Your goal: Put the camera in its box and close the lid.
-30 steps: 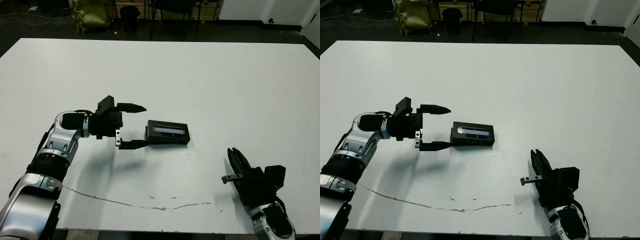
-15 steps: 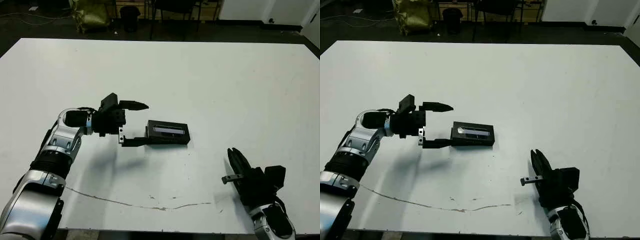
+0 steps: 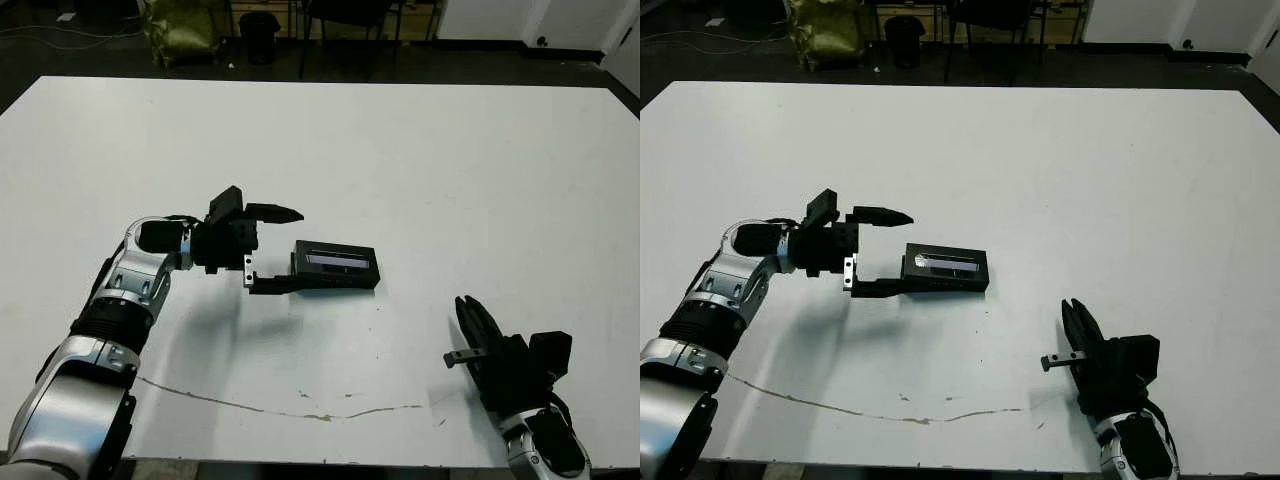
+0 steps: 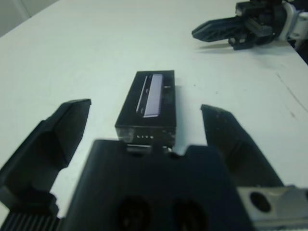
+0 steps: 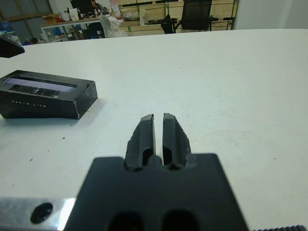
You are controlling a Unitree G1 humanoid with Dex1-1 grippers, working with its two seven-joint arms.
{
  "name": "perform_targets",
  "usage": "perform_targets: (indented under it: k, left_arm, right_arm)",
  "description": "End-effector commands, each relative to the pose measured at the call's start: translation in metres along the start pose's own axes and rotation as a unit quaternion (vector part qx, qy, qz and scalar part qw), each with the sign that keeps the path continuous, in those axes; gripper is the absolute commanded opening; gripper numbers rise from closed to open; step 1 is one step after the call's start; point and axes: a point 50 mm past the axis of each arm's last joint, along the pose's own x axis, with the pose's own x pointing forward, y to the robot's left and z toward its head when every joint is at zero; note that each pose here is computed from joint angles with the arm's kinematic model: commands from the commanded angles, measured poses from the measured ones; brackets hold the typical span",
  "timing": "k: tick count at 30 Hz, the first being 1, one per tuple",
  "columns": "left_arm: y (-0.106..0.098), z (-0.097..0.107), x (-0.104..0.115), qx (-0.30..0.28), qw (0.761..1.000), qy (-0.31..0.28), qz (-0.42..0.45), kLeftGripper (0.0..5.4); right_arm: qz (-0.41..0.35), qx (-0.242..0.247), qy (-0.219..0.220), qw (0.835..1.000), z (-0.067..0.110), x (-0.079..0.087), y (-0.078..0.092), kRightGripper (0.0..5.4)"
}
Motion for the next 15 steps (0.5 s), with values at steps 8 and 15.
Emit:
perform_targets:
  k: [8, 15]
  left_arm:
    - [-0.0002, -0.0055, 0.0037, -0.013, 1.000, 0.016, -0.004, 5.39]
    - [-0.0005, -0.0075, 0.0060, -0.010, 1.000, 0.029, -0.005, 5.39]
  right_arm:
    - [-0.008, 0.006, 0.028, 1.000, -0.0088, -0.0046, -0.0020, 0.00]
    - [-0.011, -0.001, 0.032, 0.999, -0.0099, -0.0043, -0.0027, 0.00]
